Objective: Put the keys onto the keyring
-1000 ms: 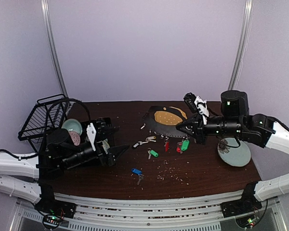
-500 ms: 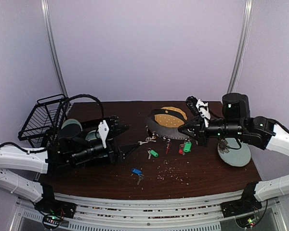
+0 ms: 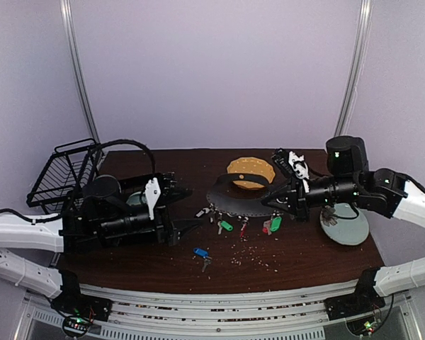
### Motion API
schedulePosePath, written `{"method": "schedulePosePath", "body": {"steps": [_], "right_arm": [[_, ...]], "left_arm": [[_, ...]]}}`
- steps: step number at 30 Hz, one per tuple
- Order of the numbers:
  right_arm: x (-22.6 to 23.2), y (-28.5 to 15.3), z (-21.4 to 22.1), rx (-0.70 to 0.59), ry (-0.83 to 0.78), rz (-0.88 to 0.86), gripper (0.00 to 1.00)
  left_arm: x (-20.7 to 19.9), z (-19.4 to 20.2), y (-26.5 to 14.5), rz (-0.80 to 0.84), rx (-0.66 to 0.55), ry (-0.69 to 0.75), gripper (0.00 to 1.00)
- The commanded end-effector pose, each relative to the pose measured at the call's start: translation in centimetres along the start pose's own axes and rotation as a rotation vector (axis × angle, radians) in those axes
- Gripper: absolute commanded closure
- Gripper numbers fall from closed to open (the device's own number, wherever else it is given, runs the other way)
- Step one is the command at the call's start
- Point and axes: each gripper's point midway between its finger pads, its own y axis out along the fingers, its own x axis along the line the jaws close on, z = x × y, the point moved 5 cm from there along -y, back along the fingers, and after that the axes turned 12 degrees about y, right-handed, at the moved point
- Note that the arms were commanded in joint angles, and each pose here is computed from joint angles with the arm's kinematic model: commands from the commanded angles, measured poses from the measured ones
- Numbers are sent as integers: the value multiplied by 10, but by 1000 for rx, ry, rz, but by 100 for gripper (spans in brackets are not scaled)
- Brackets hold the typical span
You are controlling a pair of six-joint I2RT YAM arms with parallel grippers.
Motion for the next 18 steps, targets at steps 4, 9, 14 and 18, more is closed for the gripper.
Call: {"method": "schedulePosePath", "body": {"steps": [4, 9, 14, 18], "right_arm": [[33, -8, -7, 89, -18, -231, 100], [44, -1, -7, 119, -44, -287, 100], [47, -3, -12, 111, -75, -290, 100], [46, -2, -13, 105, -94, -288, 100]], "left_arm": [[-10, -29, 0, 164, -45, -12, 19], [-21, -33, 9, 272, -68, -57, 30], [-28, -32, 10, 331, -62, -101, 70], [-32, -31, 10, 360, -68, -106, 68]]}}
